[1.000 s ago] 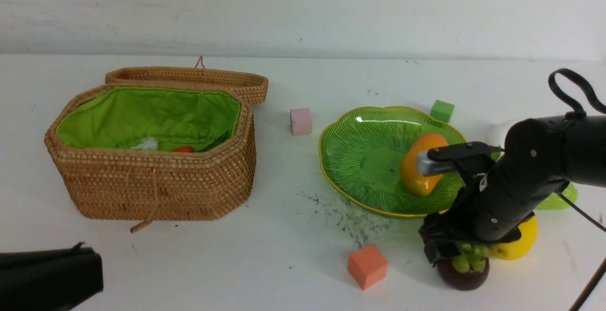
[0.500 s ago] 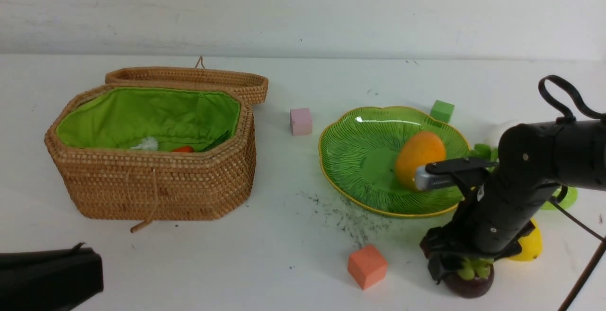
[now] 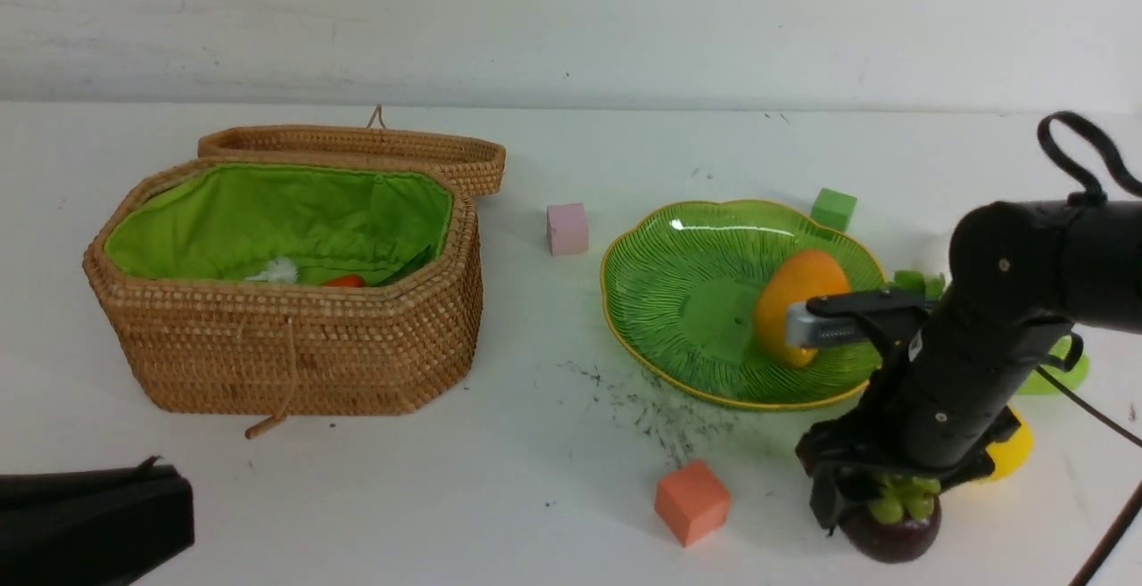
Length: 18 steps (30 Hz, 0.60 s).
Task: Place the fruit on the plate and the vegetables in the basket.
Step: Use the right arm to grab a mangosteen and put it into the right plate
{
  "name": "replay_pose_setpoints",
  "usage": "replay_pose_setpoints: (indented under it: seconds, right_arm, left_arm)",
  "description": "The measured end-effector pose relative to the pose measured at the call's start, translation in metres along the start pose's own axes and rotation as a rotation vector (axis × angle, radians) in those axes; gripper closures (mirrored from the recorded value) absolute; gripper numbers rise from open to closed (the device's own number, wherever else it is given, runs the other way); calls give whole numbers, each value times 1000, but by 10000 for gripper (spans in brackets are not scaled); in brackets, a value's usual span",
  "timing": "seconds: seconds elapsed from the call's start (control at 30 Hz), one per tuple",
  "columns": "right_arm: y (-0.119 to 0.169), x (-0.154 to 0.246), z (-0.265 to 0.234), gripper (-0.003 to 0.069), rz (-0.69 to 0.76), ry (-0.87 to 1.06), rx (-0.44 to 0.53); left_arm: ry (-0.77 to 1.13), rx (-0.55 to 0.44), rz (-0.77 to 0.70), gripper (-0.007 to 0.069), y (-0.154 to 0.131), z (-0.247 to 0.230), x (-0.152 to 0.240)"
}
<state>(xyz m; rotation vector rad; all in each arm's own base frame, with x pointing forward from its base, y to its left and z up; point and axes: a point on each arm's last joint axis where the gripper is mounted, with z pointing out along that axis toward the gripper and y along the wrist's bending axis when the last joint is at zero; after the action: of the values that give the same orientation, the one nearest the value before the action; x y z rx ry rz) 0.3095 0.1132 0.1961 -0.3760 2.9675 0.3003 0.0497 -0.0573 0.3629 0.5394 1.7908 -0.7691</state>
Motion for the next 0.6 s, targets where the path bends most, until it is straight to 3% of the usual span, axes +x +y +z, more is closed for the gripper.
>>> replay_pose_setpoints:
  seconds: [0.27, 0.37, 0.6]
  right_arm:
    - [24, -52, -72, 111, -33, -453, -128]
    - [23, -79, -72, 111, -34, -621, -132]
    - [12, -116, -22, 111, -124, -691, -50]
  left_arm:
    - [-113, -92, 152, 638, 8, -1, -11]
    - [-152, -130, 186, 638, 10, -2, -15]
    - [-177, -155, 154, 638, 13, -3, -17]
